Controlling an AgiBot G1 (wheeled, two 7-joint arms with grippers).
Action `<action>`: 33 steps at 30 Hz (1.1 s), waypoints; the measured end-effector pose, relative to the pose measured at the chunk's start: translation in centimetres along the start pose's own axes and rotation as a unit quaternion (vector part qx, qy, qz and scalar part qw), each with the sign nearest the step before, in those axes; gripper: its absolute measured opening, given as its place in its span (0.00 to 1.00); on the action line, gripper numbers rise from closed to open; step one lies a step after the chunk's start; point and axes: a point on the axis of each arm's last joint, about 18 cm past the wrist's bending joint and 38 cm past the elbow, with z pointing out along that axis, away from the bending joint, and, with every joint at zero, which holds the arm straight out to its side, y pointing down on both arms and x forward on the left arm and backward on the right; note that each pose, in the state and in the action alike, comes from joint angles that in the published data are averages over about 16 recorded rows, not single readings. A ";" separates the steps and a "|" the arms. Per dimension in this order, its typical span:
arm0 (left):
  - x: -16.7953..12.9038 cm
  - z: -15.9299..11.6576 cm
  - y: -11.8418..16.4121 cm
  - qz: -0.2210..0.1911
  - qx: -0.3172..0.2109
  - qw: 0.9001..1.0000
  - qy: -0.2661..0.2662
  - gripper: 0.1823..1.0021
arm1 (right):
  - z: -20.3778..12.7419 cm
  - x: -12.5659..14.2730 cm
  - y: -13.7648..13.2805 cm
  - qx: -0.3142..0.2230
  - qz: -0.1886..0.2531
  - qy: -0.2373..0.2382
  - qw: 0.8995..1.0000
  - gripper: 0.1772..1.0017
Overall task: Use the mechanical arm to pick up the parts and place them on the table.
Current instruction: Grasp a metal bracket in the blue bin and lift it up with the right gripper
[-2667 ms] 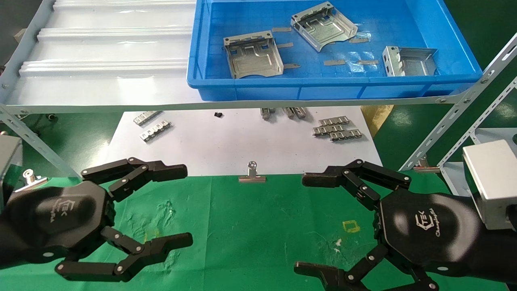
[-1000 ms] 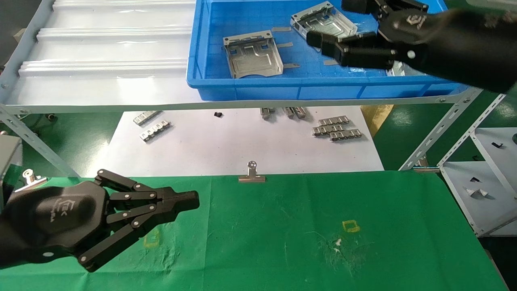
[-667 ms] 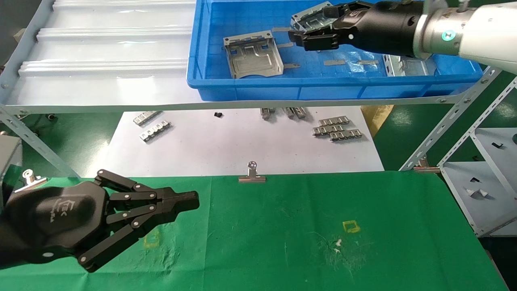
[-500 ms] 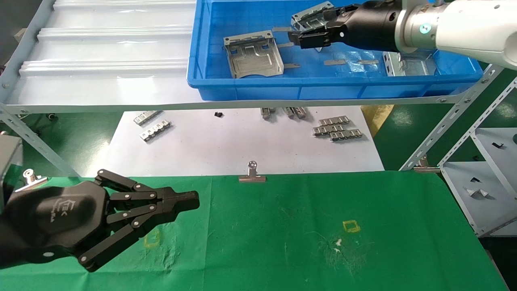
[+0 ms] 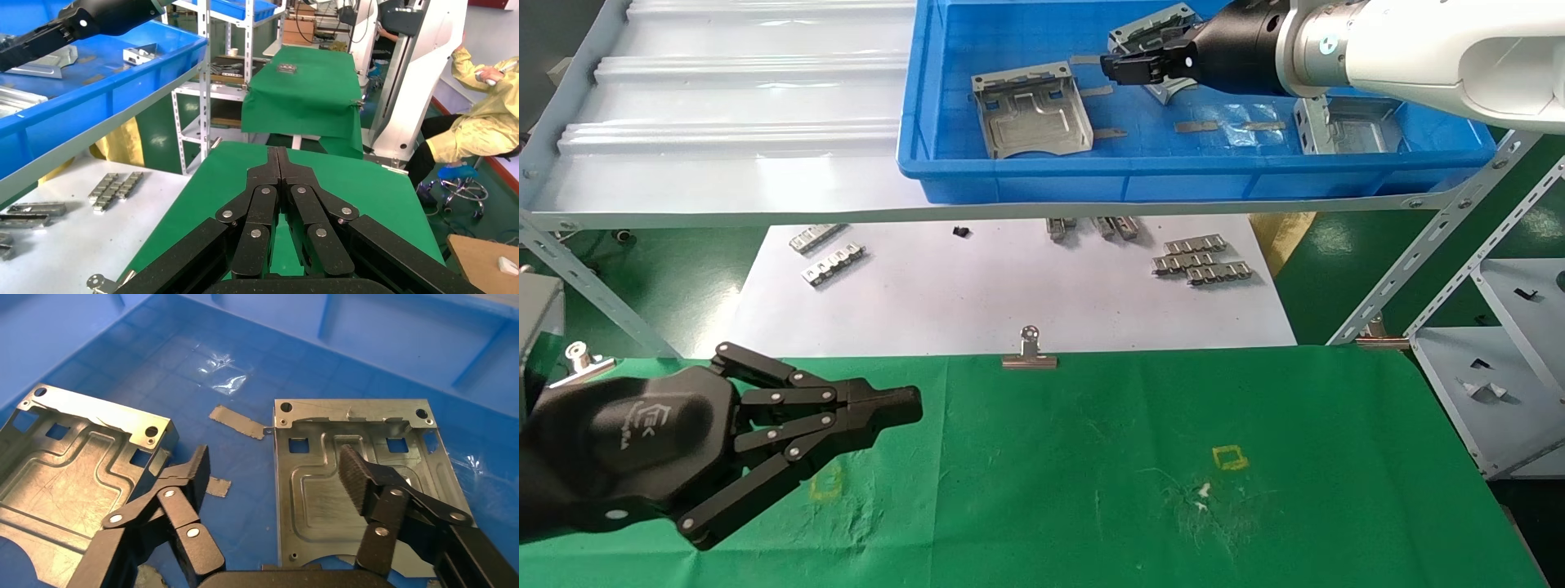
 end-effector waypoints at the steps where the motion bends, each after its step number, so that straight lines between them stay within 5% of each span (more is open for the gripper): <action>1: 0.0 0.0 0.0 0.000 0.000 1.000 0.000 0.01 | 0.1 0.0 0.0 -0.001 0.001 0.001 1.000 0.80; 24: 0.0 0.0 0.0 0.000 0.000 1.000 0.000 0.01 | 0.7 -0.6 1.7 -0.020 -0.006 -0.001 1.000 0.19; 33: 0.0 0.0 0.0 0.000 0.000 1.000 0.000 0.01 | -0.1 -0.5 0.6 0.001 -0.016 -0.015 1.000 0.07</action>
